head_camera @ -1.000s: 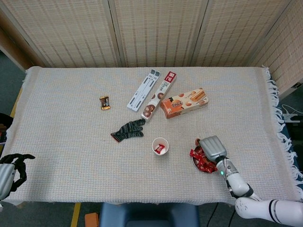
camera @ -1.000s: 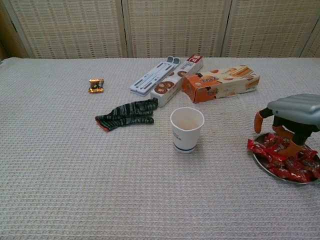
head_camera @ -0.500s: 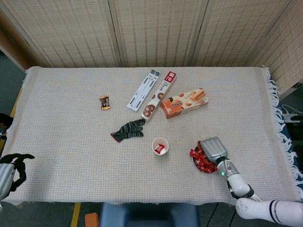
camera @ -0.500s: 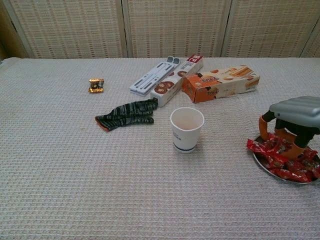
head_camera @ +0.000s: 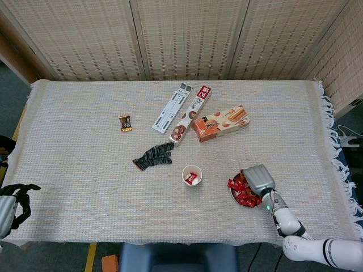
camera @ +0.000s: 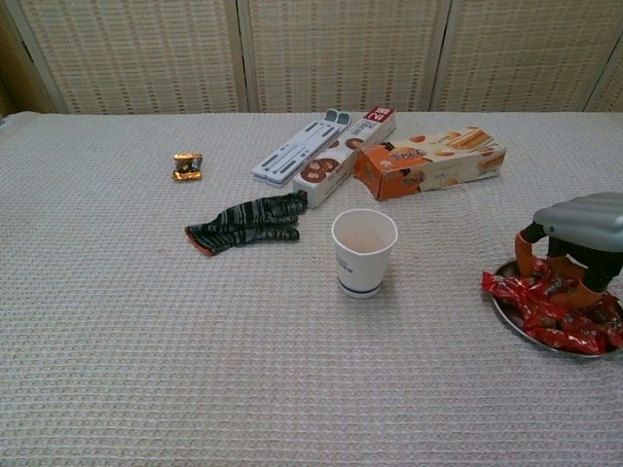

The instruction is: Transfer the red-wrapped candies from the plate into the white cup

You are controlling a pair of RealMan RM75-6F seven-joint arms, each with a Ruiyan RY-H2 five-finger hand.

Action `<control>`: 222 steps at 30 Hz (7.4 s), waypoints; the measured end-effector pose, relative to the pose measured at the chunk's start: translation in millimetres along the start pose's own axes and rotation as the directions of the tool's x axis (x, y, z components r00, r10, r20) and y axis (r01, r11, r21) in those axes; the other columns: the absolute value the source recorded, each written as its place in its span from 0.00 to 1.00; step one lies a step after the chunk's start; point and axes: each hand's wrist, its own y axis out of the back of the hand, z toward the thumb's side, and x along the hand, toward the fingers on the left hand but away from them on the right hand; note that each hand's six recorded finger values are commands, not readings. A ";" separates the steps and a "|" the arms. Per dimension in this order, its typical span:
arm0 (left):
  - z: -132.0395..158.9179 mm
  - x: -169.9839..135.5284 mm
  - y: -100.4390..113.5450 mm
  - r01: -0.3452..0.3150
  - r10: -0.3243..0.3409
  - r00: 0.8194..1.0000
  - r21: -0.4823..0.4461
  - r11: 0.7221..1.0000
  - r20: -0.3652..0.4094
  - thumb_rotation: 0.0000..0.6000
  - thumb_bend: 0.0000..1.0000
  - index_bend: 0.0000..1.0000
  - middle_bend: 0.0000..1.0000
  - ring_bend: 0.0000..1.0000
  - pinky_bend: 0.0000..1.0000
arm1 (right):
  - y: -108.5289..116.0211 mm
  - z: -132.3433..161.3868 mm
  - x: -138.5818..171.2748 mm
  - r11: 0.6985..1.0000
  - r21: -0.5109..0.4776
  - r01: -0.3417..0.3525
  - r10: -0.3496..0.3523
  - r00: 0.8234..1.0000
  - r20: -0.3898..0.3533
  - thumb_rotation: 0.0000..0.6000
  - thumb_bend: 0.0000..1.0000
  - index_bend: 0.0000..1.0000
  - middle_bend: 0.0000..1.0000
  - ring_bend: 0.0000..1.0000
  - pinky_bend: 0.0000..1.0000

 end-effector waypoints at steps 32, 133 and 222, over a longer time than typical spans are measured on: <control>1.3 -0.4 -1.9 0.008 -0.008 1.000 0.009 1.000 0.004 1.00 0.42 0.34 0.23 0.27 0.28 | 86.2 47.7 37.9 0.966 -0.115 0.233 -0.246 0.961 -0.122 1.00 0.32 0.64 0.82 0.76 0.98; 0.5 -1.7 0.7 0.000 0.000 1.000 0.004 1.000 0.001 1.00 0.42 0.34 0.23 0.27 0.27 | 8.4 10.8 19.3 0.998 -0.054 -0.040 0.037 0.997 -0.064 1.00 0.09 0.38 0.82 0.76 0.98; -2.1 -0.8 2.4 -0.005 0.005 1.000 -0.002 1.000 -0.009 1.00 0.42 0.34 0.23 0.27 0.28 | 102.6 135.7 -10.2 0.948 -0.271 0.169 -0.248 0.925 -0.289 1.00 0.33 0.54 0.82 0.76 0.98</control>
